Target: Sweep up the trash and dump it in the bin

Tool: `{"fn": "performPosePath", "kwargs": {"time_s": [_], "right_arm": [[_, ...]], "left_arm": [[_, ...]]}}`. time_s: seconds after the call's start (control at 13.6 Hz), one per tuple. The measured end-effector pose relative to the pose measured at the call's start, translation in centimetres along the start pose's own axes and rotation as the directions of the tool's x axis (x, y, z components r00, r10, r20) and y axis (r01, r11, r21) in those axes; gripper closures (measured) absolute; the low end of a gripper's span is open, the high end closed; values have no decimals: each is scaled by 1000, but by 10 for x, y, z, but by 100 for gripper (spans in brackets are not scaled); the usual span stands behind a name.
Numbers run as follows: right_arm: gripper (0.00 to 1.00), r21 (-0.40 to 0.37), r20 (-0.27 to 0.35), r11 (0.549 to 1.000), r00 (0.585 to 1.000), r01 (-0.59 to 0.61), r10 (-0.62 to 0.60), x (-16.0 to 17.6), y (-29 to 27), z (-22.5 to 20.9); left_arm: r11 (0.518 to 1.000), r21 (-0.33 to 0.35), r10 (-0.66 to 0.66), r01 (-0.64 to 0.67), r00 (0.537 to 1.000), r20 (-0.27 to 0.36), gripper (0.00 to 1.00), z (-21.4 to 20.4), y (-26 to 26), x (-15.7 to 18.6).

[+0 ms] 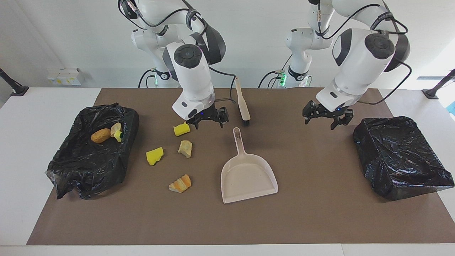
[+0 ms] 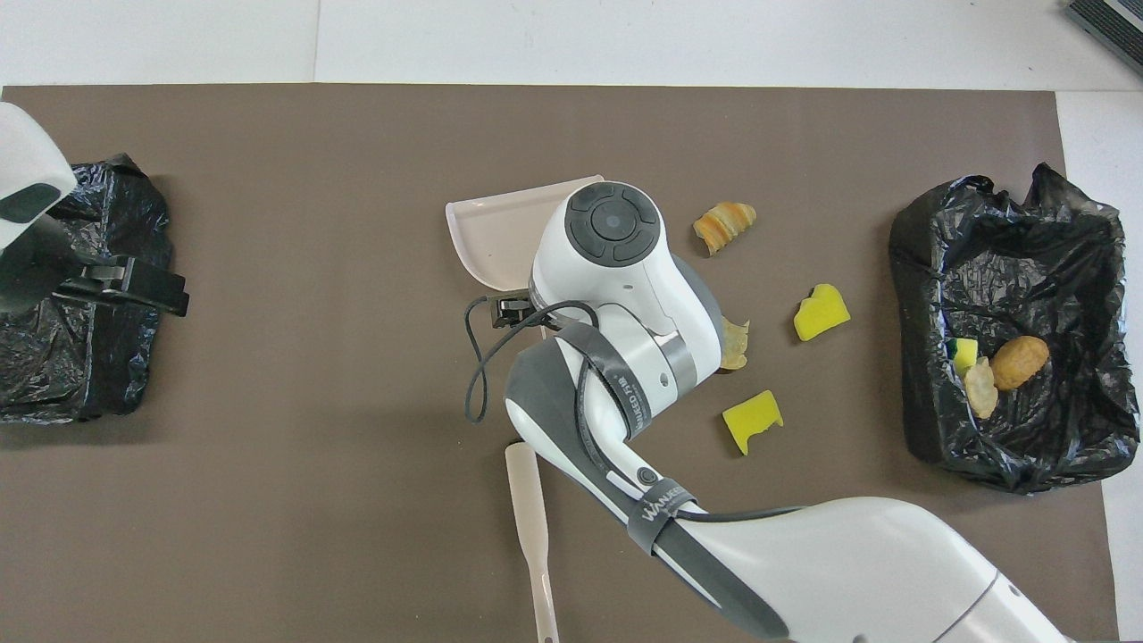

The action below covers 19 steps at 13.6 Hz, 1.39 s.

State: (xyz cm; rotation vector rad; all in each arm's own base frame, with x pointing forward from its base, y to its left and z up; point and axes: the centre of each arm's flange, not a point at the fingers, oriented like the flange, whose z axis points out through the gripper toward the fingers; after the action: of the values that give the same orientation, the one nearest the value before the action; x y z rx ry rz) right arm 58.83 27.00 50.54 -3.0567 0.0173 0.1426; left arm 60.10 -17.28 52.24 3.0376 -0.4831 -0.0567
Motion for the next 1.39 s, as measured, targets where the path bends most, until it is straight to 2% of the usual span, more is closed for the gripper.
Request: {"fn": "performPosePath", "kwargs": {"time_s": [0.15,0.37,0.59,0.81,1.1,1.25,1.39], "right_arm": [[0,2,35,1000,999,15,-15,-21,-6,-5],[0,37,124,997,990,69,-73,-69,-27,12],[0,38,127,992,984,120,-124,-169,-70,54],[0,57,112,995,990,78,-84,-245,-96,98],[0,25,120,994,987,106,-108,-293,-115,150],[0,25,104,994,988,110,-112,-311,-119,177],[0,17,101,996,990,92,-94,-325,-125,197]], "left_arm": [[1000,-7,-25,25,1000,-1,0,27,26,13],[997,-19,-78,78,997,-18,0,61,78,29],[985,-41,-168,166,985,-41,0,99,131,39],[976,-50,-214,213,976,-27,0,129,163,42],[941,-55,-333,333,943,5,0,181,230,34],[936,-44,-348,348,937,23,2,194,240,31],[932,-39,-359,360,933,26,15,192,237,32]]}}
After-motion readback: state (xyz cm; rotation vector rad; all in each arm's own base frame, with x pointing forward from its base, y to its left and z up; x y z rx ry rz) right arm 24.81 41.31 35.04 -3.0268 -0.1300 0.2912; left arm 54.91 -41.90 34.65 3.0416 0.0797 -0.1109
